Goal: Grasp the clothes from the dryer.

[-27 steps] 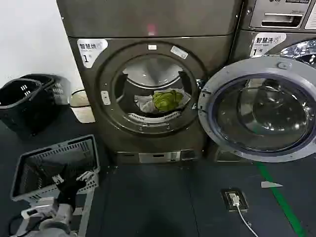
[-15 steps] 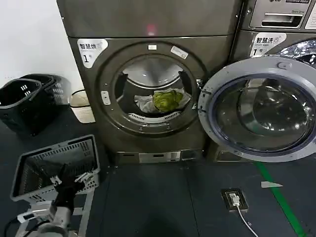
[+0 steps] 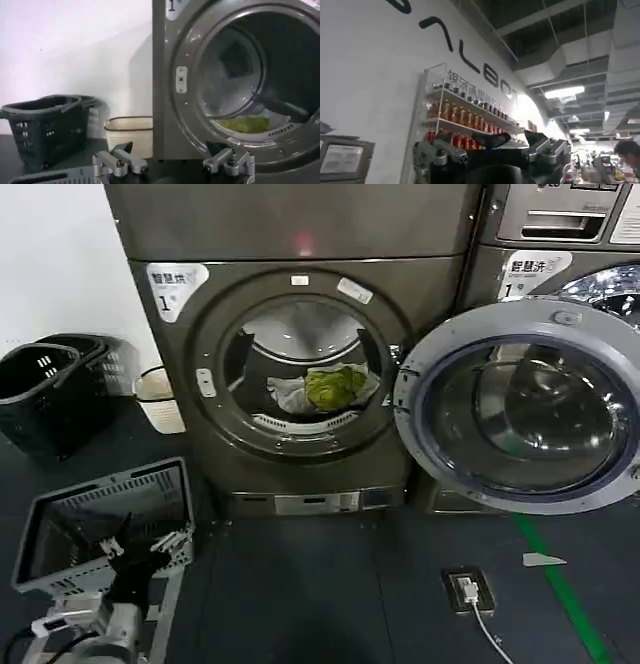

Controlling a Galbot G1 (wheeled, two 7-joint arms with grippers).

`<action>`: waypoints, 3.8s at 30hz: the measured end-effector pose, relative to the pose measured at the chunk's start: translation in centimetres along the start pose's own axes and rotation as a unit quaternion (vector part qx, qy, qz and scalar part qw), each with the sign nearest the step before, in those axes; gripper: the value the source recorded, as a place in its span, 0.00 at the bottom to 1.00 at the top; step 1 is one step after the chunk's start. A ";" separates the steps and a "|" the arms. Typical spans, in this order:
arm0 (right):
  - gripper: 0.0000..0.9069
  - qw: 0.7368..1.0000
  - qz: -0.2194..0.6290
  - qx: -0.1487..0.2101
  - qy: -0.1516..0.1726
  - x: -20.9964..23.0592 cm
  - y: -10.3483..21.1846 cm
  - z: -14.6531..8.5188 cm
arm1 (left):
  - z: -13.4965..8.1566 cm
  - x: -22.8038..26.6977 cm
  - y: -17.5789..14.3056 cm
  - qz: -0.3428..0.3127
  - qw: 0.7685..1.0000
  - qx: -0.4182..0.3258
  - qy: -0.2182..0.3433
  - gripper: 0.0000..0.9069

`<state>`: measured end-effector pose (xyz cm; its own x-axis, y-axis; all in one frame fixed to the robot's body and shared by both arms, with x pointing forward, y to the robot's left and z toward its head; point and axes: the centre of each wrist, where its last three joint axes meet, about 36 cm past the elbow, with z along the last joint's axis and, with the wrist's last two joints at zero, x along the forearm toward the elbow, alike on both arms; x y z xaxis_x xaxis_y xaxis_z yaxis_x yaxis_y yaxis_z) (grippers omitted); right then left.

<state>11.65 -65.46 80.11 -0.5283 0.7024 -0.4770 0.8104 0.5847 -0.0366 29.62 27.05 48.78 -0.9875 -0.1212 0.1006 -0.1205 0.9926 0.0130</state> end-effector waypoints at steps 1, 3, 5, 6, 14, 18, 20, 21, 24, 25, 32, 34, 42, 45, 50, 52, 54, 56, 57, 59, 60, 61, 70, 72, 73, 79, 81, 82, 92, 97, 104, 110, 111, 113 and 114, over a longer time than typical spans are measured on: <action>1.00 1.000 0.000 0.000 0.000 0.0 0.0 0.0 | 0.0 0.0 0.0 0.000 1.000 0.000 0.000 1.00; 1.00 1.000 -0.001 -0.001 -0.001 0.0 0.0 0.0 | 0.1 0.0 0.0 0.000 1.000 0.000 0.001 1.00; 1.00 1.000 -0.001 -0.002 -0.001 -0.1 0.0 0.0 | 0.1 0.0 0.0 0.000 1.000 0.000 0.001 1.00; 1.00 1.000 -0.001 -0.003 -0.002 -0.1 -0.1 0.0 | 0.1 0.0 0.0 0.000 1.000 0.001 0.001 1.00; 1.00 1.000 -0.001 -0.003 -0.003 0.1 -0.1 0.1 | -0.1 0.1 0.0 0.005 1.000 0.001 0.000 1.00; 1.00 1.000 -0.004 -0.002 -0.004 0.0 0.0 0.0 | -0.3 0.3 0.1 0.007 1.000 0.002 0.000 1.00; 1.00 1.000 -0.005 -0.002 -0.005 0.1 0.0 0.0 | -0.4 0.3 0.1 0.008 1.000 0.002 0.000 1.00; 1.00 1.000 -0.005 -0.002 -0.005 0.2 0.0 0.0 | -0.4 0.3 0.2 0.009 1.000 0.002 -0.001 1.00; 1.00 1.000 -0.004 -0.002 -0.004 0.3 -0.1 0.0 | -0.6 0.3 0.2 0.010 1.000 0.001 -0.002 1.00; 1.00 1.000 -0.005 -0.002 -0.004 0.3 -0.1 0.0 | -0.6 0.3 0.2 0.011 1.000 0.001 -0.002 1.00; 1.00 1.000 -0.015 -0.005 -0.011 0.2 0.2 0.1 | -0.6 0.5 0.1 0.011 1.000 0.002 -0.001 1.00; 1.00 1.000 -0.020 -0.008 -0.014 0.2 0.3 0.2 | -0.6 0.5 0.1 0.011 1.000 0.003 -0.001 1.00; 1.00 0.999 -0.028 -0.013 -0.031 0.1 0.4 0.4 | -0.8 0.4 0.1 0.009 1.000 0.003 -0.006 1.00; 1.00 0.999 -0.034 -0.014 -0.036 0.1 0.4 0.4 | -0.8 0.3 0.1 0.010 1.000 0.000 -0.007 1.00; 1.00 0.998 -0.043 -0.014 -0.043 0.2 0.5 0.4 | -0.9 0.2 0.1 0.010 1.000 0.001 -0.010 1.00; 1.00 0.998 -0.044 -0.013 -0.044 0.2 0.5 0.4 | -0.9 0.2 0.1 0.011 1.000 0.000 -0.010 1.00; 1.00 0.998 -0.045 -0.014 -0.045 0.2 0.5 0.4 | -0.9 0.2 0.1 0.010 1.000 0.000 -0.011 1.00; 1.00 0.998 -0.047 -0.017 -0.045 0.2 0.6 0.4 | -0.9 0.2 0.1 0.011 1.000 0.000 -0.011 1.00; 1.00 0.998 -0.049 -0.018 -0.045 0.2 0.7 0.5 | -0.9 0.3 0.1 0.012 1.000 0.000 -0.011 1.00; 1.00 0.997 -0.051 -0.018 -0.045 0.2 0.7 0.4 | -0.9 0.3 0.1 0.012 1.000 0.002 -0.011 1.00; 1.00 0.997 -0.051 -0.018 -0.046 0.2 0.7 0.4 | -0.9 0.3 0.2 0.013 1.000 0.002 -0.011 1.00; 1.00 0.997 -0.052 -0.018 -0.046 0.2 0.7 0.3 | -1.0 0.3 0.2 0.013 1.000 0.002 -0.012 1.00; 1.00 0.997 -0.056 -0.019 -0.047 0.5 0.7 0.3 | -1.0 0.4 0.2 0.015 1.000 0.002 -0.014 1.00; 1.00 0.997 -0.057 -0.019 -0.047 0.5 0.7 0.3 | -1.0 0.4 0.2 0.016 1.000 0.002 -0.014 1.00; 1.00 0.997 -0.056 -0.020 -0.047 0.5 0.7 0.3 | -1.1 0.5 0.2 0.017 1.000 0.001 -0.014 1.00; 1.00 0.997 -0.056 -0.019 -0.044 0.6 0.5 0.4 | -1.0 0.3 0.1 0.019 1.000 0.006 -0.017 1.00; 1.00 0.997 -0.057 -0.019 -0.044 0.6 0.5 0.5 | -1.0 0.3 0.1 0.019 1.000 0.006 -0.018 1.00; 1.00 0.997 -0.057 -0.019 -0.044 0.6 0.5 0.4 | -1.0 0.3 0.0 0.019 1.000 0.007 -0.018 1.00; 1.00 0.998 -0.049 -0.009 -0.040 0.8 0.6 0.1 | -1.3 0.3 0.0 0.024 0.999 0.008 -0.026 1.00; 1.00 0.999 -0.034 0.006 -0.036 0.6 0.4 -0.3 | -1.2 -0.3 0.0 0.029 0.999 0.008 -0.030 1.00; 1.00 0.999 -0.026 0.016 -0.039 0.7 0.3 -0.8 | -1.1 -2.6 0.0 0.043 0.998 0.028 -0.046 1.00; 1.00 0.998 -0.028 0.024 -0.045 0.8 0.5 -1.3 | -1.4 -7.3 0.0 0.058 0.995 0.036 -0.069 1.00; 1.00 0.998 -0.028 0.024 -0.044 0.9 0.5 -1.3 | -1.4 -8.3 -0.1 0.059 0.995 0.037 -0.071 1.00; 1.00 0.998 -0.029 0.026 -0.044 1.0 0.6 -1.4 | -1.0 -10.4 -0.2 0.060 0.995 0.038 -0.071 1.00; 1.00 0.998 -0.029 0.027 -0.044 1.0 0.5 -1.4 | -0.9 -11.5 -0.3 0.061 0.995 0.038 -0.072 1.00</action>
<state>11.15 -63.85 80.83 -0.5519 0.6286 -0.5479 0.7930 0.5989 -0.1117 41.09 28.11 48.52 -0.9989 -0.0034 -0.0463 -0.0004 0.9978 -0.0658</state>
